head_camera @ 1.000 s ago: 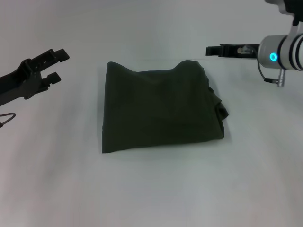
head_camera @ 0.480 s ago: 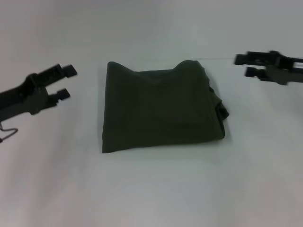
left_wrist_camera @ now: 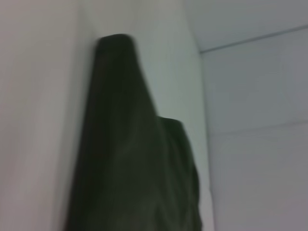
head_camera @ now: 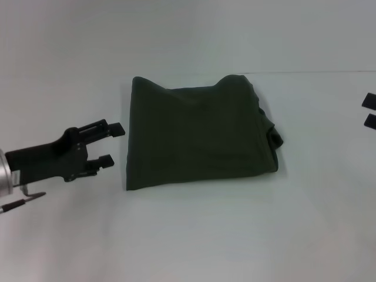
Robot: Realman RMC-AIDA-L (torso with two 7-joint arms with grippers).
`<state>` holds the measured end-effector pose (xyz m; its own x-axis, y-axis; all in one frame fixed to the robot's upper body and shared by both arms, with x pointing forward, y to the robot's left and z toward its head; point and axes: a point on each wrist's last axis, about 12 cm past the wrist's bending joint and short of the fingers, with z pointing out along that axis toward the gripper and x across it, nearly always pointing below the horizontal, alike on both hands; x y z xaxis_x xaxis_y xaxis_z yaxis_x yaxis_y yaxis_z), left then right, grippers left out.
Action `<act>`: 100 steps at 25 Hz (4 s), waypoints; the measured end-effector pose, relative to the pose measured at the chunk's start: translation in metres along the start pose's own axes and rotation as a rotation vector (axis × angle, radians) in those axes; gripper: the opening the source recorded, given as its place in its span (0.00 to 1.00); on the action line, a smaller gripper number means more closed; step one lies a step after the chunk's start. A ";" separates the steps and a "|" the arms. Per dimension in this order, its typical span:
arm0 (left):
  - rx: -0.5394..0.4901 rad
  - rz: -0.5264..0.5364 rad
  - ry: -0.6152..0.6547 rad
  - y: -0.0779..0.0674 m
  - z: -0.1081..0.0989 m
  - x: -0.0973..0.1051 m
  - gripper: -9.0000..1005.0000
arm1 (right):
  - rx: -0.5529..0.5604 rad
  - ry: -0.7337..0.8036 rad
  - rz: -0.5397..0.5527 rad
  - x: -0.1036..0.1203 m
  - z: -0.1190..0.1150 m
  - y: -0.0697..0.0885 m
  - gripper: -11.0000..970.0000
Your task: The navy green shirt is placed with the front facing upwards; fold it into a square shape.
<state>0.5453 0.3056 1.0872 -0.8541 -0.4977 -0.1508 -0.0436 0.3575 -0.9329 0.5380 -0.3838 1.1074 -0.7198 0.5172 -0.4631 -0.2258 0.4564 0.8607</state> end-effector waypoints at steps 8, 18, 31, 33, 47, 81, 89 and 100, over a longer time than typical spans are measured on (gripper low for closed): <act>-0.048 -0.154 -0.042 0.021 0.017 0.008 0.93 | -0.020 0.024 -0.004 0.008 0.006 0.001 0.88; -0.080 -0.233 -0.061 0.030 0.028 0.015 0.93 | -0.012 0.005 -0.017 0.003 0.006 0.001 0.88; -0.132 -0.045 -0.058 0.028 0.038 0.011 0.93 | -0.005 -0.003 -0.040 -0.001 0.010 0.001 0.88; -0.138 -0.039 -0.060 0.028 0.039 0.011 0.93 | -0.006 -0.003 -0.039 -0.001 0.011 0.002 0.88; -0.176 -0.012 -0.062 0.029 0.046 0.010 0.93 | -0.005 -0.002 -0.041 0.001 0.010 0.001 0.88; -0.112 -0.041 -0.027 0.024 0.054 0.018 0.93 | -0.007 -0.007 -0.033 0.005 0.007 -0.001 0.88; -0.146 -0.106 -0.018 0.031 0.049 0.022 0.93 | -0.005 -0.009 -0.033 0.005 0.007 -0.001 0.88; -0.148 -0.140 0.002 0.029 0.055 0.023 0.91 | -0.004 -0.011 -0.032 0.004 0.007 -0.002 0.88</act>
<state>0.5527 0.2605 1.0387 -0.8352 -0.5495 -0.0220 -0.2377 0.3968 -0.8866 0.5397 -0.3773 1.1025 -0.7050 0.5099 -0.4930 -0.2513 0.4704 0.8459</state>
